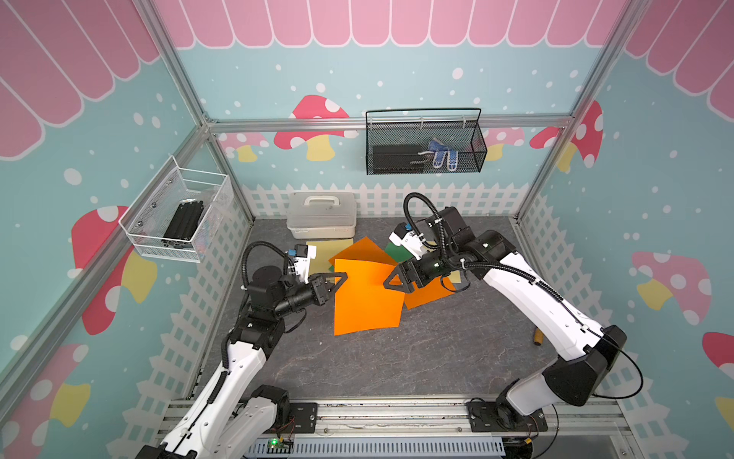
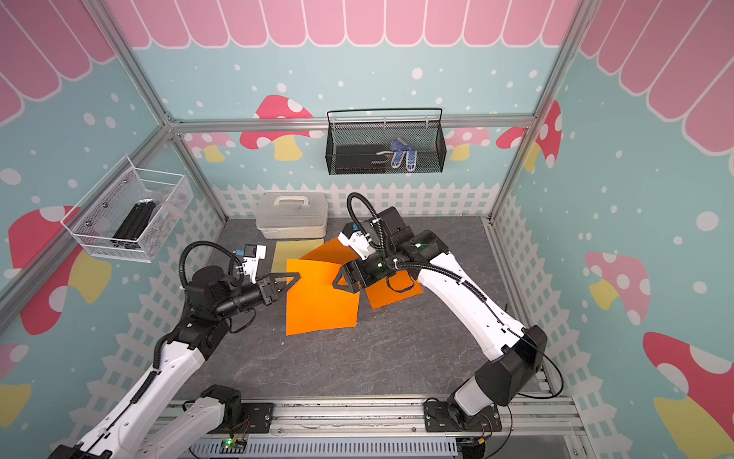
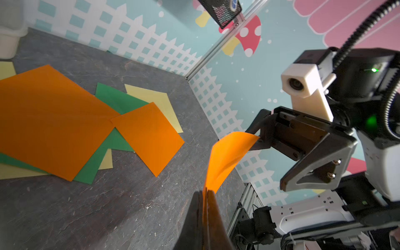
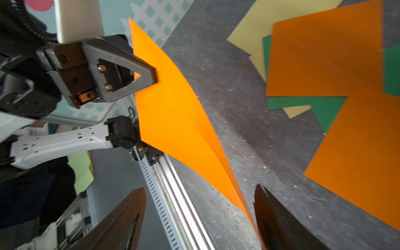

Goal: Sort the scattered colored papers by color
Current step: Pick up the colored paper from the center of the board, then place the colored paper at the center of the board.

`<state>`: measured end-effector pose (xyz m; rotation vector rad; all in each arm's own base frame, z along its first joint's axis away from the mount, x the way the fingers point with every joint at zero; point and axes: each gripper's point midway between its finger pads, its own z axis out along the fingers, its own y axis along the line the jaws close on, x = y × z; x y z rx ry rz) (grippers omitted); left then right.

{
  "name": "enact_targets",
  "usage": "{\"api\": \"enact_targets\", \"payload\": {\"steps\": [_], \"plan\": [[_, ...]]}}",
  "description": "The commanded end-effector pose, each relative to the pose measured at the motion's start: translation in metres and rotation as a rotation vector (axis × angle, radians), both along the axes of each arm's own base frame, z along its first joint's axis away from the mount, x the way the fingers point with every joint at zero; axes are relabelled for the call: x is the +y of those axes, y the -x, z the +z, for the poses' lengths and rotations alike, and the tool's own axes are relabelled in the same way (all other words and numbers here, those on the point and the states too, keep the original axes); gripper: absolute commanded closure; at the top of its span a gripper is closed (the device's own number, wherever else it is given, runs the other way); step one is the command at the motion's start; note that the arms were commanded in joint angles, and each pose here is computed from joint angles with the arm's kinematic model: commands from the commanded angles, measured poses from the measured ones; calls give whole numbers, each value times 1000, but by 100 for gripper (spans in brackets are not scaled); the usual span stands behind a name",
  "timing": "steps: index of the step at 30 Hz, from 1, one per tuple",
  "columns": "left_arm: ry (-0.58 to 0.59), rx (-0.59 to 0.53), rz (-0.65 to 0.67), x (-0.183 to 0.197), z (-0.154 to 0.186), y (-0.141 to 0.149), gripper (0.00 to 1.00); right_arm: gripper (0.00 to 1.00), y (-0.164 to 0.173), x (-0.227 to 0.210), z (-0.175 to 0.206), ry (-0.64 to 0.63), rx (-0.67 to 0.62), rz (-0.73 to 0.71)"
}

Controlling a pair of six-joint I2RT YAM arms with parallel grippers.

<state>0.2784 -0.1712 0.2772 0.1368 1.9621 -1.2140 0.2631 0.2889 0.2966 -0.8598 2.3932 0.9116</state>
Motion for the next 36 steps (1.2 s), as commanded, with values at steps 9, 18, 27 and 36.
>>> {"api": "enact_targets", "payload": {"steps": [9, 18, 27, 36], "plan": [[-362, 570, 214, 63, -118, -8, 100, 18, -34, -66, -29, 136, -50, -253], [-655, 795, 183, 92, -151, -5, 100, 18, -32, -75, -34, 47, -44, -301], [-914, 926, 252, 140, -167, -1, 100, 18, -27, -74, -30, -7, -49, -299], [-974, 1004, 337, 170, -193, -1, 100, 18, -23, -70, -34, -38, -33, -287]]}}
